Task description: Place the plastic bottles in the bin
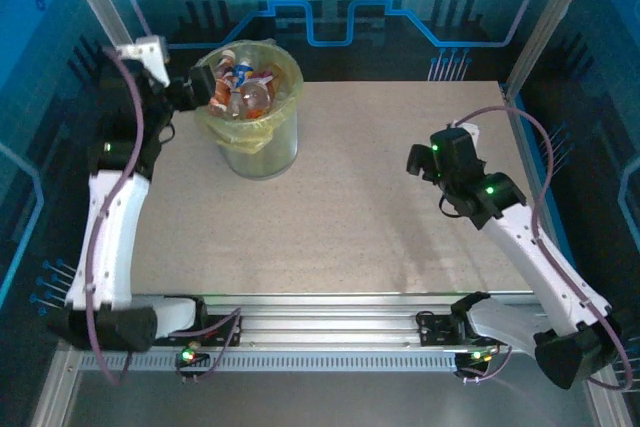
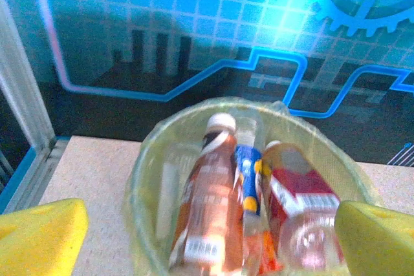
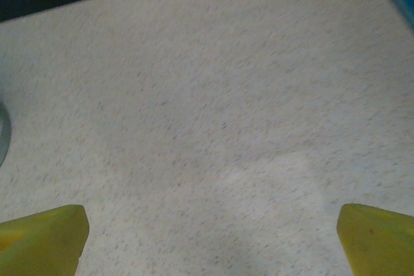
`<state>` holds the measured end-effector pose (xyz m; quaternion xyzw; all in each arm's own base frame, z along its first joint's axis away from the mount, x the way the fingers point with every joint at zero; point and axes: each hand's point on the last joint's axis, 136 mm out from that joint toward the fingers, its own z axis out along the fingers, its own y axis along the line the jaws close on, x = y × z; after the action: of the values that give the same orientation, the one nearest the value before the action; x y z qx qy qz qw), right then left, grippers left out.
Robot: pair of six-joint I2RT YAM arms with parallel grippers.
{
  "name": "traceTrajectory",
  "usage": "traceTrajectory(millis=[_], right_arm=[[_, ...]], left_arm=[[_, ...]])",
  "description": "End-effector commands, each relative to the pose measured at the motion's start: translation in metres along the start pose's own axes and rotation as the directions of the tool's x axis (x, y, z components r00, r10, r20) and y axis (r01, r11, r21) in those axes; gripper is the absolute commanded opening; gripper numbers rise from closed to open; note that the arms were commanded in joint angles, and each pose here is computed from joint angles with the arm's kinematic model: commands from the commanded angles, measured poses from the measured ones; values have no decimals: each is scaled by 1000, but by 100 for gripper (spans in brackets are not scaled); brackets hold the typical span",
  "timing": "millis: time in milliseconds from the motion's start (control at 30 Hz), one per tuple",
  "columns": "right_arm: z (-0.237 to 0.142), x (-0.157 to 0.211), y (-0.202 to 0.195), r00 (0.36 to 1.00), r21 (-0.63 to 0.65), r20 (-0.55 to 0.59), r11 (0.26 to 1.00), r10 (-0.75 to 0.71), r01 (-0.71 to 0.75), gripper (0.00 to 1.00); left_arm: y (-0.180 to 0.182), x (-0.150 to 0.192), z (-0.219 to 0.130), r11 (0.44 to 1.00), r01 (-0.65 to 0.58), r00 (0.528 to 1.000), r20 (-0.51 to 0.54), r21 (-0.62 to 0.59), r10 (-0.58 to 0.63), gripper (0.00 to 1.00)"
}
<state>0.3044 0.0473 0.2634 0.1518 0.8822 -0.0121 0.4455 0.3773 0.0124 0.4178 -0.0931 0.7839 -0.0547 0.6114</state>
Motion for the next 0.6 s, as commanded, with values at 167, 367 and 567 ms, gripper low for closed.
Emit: traceTrajectory(millis=[167, 367, 567], right_arm=[[-2, -3, -44, 993, 192, 95, 980, -67, 48, 100], [20, 9, -41, 984, 181, 112, 977, -138, 117, 100], [52, 21, -42, 976, 195, 71, 962, -206, 189, 100]], left_arm=[[40, 70, -38, 984, 130, 988, 95, -124, -119, 99], [63, 142, -38, 976, 87, 996, 12, -201, -87, 99], [80, 197, -28, 971, 20, 999, -34, -239, -28, 99]])
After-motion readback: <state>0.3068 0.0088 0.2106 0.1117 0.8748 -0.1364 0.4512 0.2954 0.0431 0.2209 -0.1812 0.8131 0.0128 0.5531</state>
